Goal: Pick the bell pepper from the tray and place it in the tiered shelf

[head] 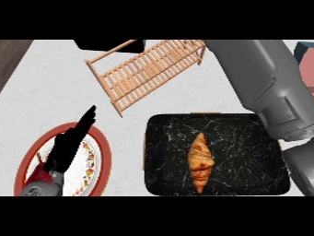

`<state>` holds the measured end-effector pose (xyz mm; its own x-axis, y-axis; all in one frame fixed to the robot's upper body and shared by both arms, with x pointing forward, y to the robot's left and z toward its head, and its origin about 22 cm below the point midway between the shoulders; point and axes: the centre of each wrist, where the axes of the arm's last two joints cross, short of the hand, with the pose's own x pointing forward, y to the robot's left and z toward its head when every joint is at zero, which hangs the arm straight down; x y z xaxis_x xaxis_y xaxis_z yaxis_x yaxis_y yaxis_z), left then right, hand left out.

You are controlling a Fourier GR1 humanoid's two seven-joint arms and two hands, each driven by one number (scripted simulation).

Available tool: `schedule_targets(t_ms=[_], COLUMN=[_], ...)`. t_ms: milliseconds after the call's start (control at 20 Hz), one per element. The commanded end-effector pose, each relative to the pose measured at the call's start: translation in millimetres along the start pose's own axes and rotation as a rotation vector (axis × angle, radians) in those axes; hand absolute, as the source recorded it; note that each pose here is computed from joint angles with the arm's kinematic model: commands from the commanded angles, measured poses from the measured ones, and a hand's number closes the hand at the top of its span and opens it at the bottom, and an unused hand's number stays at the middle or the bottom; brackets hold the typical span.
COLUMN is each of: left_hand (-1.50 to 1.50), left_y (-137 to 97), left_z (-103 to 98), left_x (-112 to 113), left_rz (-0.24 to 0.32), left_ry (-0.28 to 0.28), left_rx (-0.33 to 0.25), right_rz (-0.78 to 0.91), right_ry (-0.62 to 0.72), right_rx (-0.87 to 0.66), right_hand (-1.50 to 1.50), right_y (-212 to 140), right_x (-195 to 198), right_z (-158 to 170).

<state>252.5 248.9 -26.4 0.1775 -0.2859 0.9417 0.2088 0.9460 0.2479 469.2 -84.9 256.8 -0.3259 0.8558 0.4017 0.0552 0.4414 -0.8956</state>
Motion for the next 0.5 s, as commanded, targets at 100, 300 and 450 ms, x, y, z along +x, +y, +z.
schedule_targets(t_ms=[100, 300, 450], left_hand=[0.00, 0.00, 0.00], left_y=[-2, -9, 3], left_z=[-14, -9, -1], left_x=[16, 9, -1], left_rz=[0.003, -0.003, -0.008], left_ry=[-0.016, -0.016, -0.012], left_rx=[-0.006, -0.019, -0.015], right_rz=[0.018, -0.407, -0.632], right_ry=[0.004, 0.052, 0.138], right_rx=[0.102, 0.226, 0.273], right_hand=[1.50, 1.50, -1.50], right_y=[30, 63, 71], right_x=[8, 5, -1], right_z=[-2, 5, 7])
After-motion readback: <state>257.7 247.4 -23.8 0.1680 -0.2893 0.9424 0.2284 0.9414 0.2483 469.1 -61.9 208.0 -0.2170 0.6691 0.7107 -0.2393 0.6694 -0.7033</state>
